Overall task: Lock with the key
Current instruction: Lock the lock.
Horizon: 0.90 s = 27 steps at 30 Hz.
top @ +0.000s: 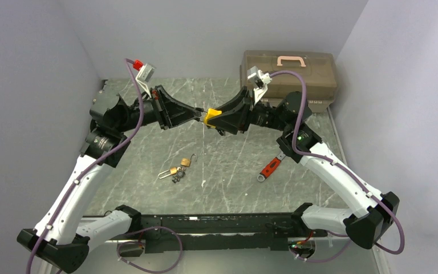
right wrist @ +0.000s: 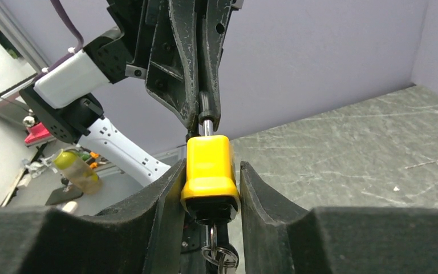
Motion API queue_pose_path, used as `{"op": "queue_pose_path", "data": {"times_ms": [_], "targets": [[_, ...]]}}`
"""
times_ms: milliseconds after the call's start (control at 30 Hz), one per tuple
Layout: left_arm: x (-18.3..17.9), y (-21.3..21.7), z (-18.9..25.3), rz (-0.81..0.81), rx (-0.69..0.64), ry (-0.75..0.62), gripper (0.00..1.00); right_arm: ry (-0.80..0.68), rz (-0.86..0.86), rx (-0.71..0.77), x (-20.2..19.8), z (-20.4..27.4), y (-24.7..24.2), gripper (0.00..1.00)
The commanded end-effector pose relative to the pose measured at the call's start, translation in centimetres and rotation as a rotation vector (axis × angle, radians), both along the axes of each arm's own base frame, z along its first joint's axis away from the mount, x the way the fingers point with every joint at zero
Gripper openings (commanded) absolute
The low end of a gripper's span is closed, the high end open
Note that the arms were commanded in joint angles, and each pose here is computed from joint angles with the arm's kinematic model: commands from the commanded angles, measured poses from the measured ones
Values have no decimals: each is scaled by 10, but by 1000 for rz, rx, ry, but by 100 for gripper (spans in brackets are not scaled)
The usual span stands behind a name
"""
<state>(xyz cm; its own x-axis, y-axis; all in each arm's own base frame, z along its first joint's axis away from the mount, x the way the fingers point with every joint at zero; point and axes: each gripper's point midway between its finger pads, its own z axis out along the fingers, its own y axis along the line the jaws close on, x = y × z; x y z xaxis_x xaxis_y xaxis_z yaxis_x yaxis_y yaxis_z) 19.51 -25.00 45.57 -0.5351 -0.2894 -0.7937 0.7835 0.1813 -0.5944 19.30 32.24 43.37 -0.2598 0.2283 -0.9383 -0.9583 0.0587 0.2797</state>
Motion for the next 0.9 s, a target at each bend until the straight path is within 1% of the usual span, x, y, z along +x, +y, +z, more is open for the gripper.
{"op": "queue_pose_path", "data": {"times_ms": [0,67,100,167,200,267,433,533,567,667,867], "targets": [[-5,6,9,27,50,-96,12,-41,52,13,-19,11,-4,12],[-7,9,3,29,96,-128,25,-32,72,2,-24,8,-5,7],[-10,10,1,24,114,-138,30,-28,79,-2,-27,7,-7,6],[-15,11,-3,4,145,-155,36,-20,106,-8,-34,5,-8,4],[-17,12,-5,-2,157,-164,37,-17,115,-9,-36,4,-9,3],[-21,14,-7,-9,177,-177,36,-14,135,-12,-40,4,-10,2],[-31,15,-11,-61,205,-201,31,-7,120,-20,-41,2,-13,2],[-34,15,-15,-78,223,-206,34,-4,119,-22,-41,1,-13,2],[-36,15,-16,-89,227,-204,37,-2,115,-23,-41,1,-13,2],[-39,15,-16,-106,223,-212,37,1,118,-27,-40,-1,-12,1],[-37,13,-22,-115,228,-201,23,2,126,-32,-39,-1,-11,1]]}}
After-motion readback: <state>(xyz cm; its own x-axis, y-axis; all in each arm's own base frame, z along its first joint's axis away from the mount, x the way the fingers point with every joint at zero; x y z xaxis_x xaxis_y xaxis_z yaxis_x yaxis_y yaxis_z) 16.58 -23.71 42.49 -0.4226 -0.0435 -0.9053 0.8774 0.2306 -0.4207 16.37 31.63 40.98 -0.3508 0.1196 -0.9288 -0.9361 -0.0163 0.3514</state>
